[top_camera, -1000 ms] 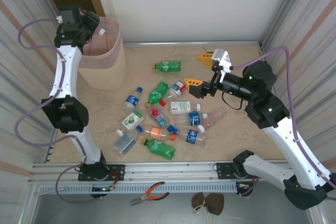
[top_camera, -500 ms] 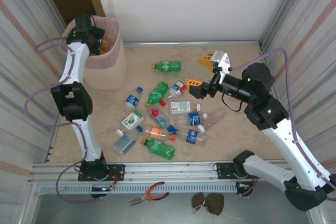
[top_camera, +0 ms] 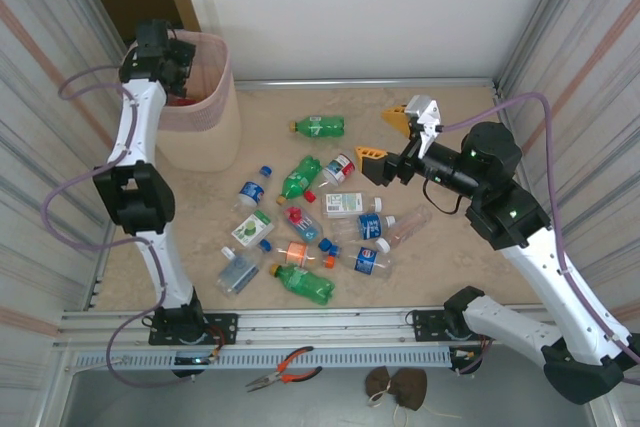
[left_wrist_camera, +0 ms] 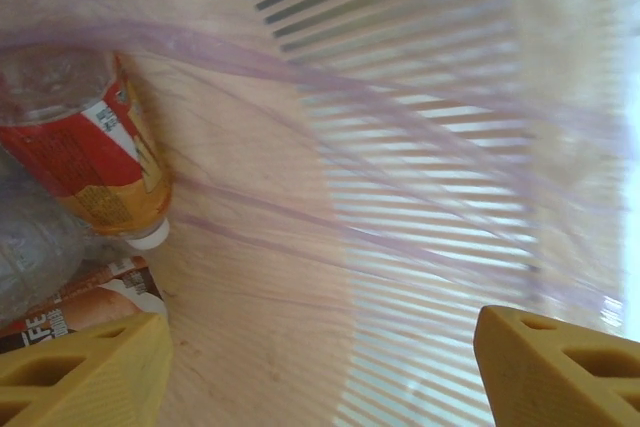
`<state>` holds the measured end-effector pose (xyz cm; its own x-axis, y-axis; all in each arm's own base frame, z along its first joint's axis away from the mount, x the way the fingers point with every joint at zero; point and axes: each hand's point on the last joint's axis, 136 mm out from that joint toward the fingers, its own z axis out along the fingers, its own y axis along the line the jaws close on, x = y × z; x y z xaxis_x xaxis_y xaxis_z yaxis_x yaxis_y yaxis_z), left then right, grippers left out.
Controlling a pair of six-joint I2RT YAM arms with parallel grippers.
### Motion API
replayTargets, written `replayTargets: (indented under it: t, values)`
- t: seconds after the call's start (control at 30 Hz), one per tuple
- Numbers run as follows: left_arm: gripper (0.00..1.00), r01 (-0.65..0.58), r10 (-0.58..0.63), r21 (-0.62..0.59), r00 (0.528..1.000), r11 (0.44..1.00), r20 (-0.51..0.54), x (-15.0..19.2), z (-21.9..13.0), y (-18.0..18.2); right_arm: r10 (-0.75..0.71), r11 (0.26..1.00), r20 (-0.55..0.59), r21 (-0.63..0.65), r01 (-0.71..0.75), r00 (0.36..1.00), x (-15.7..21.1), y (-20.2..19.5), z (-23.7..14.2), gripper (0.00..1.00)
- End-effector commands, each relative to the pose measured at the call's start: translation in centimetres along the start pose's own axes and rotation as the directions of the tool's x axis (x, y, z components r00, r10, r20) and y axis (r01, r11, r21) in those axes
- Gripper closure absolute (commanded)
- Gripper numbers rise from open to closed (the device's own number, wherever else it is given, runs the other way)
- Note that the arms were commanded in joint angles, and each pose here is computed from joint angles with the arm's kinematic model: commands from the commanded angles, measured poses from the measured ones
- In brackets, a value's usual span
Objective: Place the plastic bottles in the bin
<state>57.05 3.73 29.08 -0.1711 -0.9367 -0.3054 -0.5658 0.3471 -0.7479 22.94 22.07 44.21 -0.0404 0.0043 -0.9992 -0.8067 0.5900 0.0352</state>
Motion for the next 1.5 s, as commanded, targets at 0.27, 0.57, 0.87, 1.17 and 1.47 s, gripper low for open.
replayTargets:
  t: [0.27,0.57,0.87,1.17,1.47]
  values:
    - [0.23,-0.349,0.335,0.350,0.937,0.869,0.104,0.3,-12.4,-7.6,0.401,0.851,-0.053,0.391,-0.350,0.915,5.8,-6.6,-0.3,0.16]
    - [0.25,-0.576,0.584,0.534,0.792,0.619,0.177,5.8,-17.7,-5.8,0.784,0.389,0.058,0.729,-0.563,0.618,16.3,-10.6,-3.6,0.16]
    - [0.25,-0.629,0.712,0.678,0.667,0.380,0.220,11.8,-21.2,-2.4,0.902,-0.105,0.289,0.868,-0.486,0.321,25.9,-11.0,-8.5,0.17]
    - [0.25,-0.654,0.797,0.707,0.562,0.267,0.219,16.4,-22.3,0.7,0.905,-0.275,0.358,0.905,-0.325,0.230,31.6,-11.1,-11.0,0.22]
    - [0.26,-0.627,0.806,0.750,0.546,0.212,0.228,18.4,-23.4,1.0,0.901,-0.368,0.421,0.870,-0.329,0.105,35.6,-12.2,-10.6,0.26]
